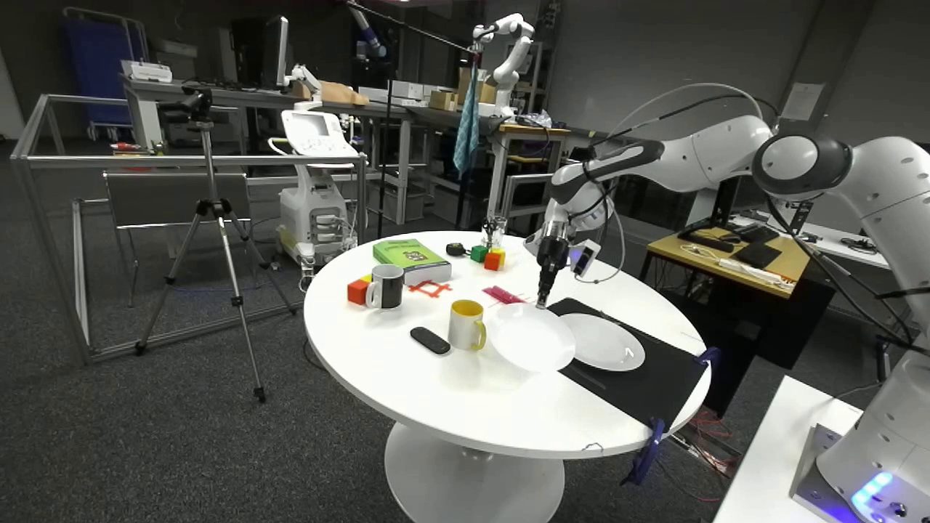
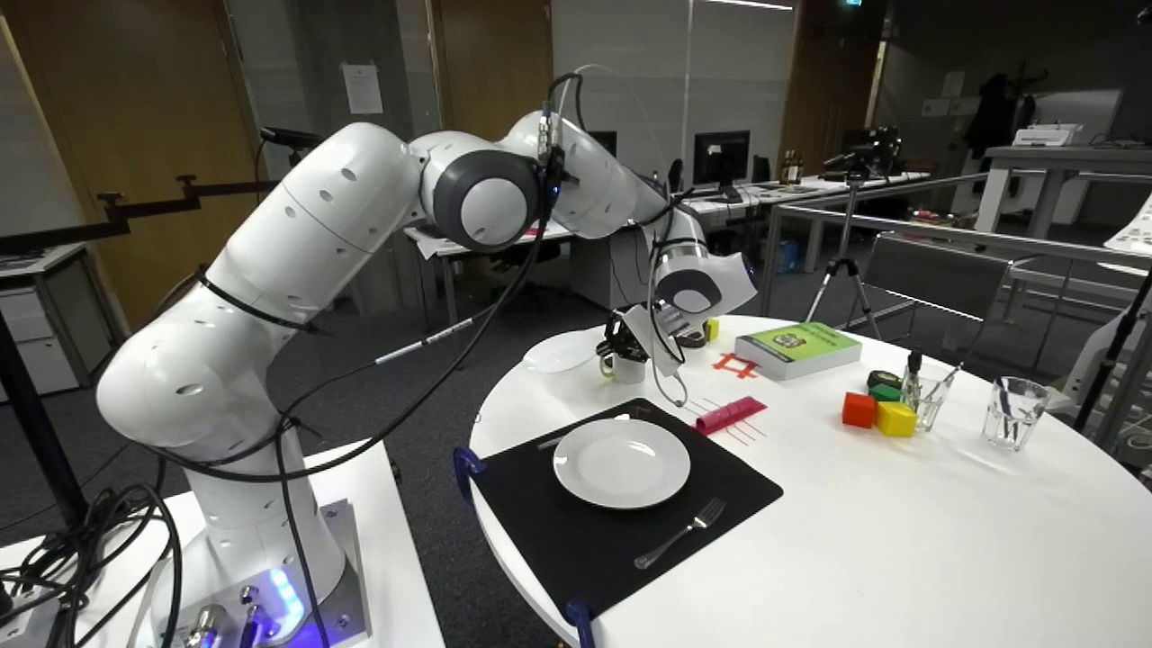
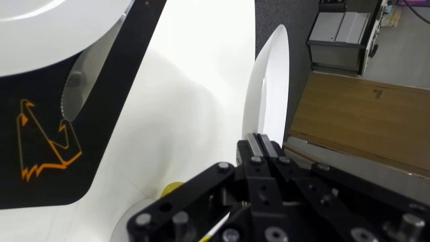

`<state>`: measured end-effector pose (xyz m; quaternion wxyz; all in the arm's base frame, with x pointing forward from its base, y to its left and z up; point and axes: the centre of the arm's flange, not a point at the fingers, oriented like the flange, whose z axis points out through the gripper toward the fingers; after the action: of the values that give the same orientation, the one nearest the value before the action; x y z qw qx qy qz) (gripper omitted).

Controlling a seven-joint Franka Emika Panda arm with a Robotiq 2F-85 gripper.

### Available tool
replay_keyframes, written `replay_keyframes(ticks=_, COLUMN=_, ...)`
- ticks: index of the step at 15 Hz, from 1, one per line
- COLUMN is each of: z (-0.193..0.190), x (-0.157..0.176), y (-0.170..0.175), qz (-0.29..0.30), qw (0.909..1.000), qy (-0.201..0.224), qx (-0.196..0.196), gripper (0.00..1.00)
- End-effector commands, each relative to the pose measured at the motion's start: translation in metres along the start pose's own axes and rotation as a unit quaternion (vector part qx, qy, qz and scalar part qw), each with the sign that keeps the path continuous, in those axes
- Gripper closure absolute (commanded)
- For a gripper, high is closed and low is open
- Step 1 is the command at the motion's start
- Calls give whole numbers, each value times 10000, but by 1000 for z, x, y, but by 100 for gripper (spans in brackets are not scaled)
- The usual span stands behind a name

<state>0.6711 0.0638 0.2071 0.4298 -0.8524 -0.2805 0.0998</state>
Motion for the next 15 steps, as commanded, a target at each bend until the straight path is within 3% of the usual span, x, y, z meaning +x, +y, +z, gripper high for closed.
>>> replay_keyframes(ticks=1, z=-15, x=-39, y=-57, qz=435, qw=9986, qy=150, qx=-253, gripper=99)
replay_keyframes(ticks=7, z=-41, x=-86, y=-76, qz=831, qw=9934, qy=458, qx=-652, gripper=99)
replay_keyframes(ticks=15, z=-78, x=-168, y=-71, qz=1356, qw=9779, qy=1424, qx=-710, gripper=99)
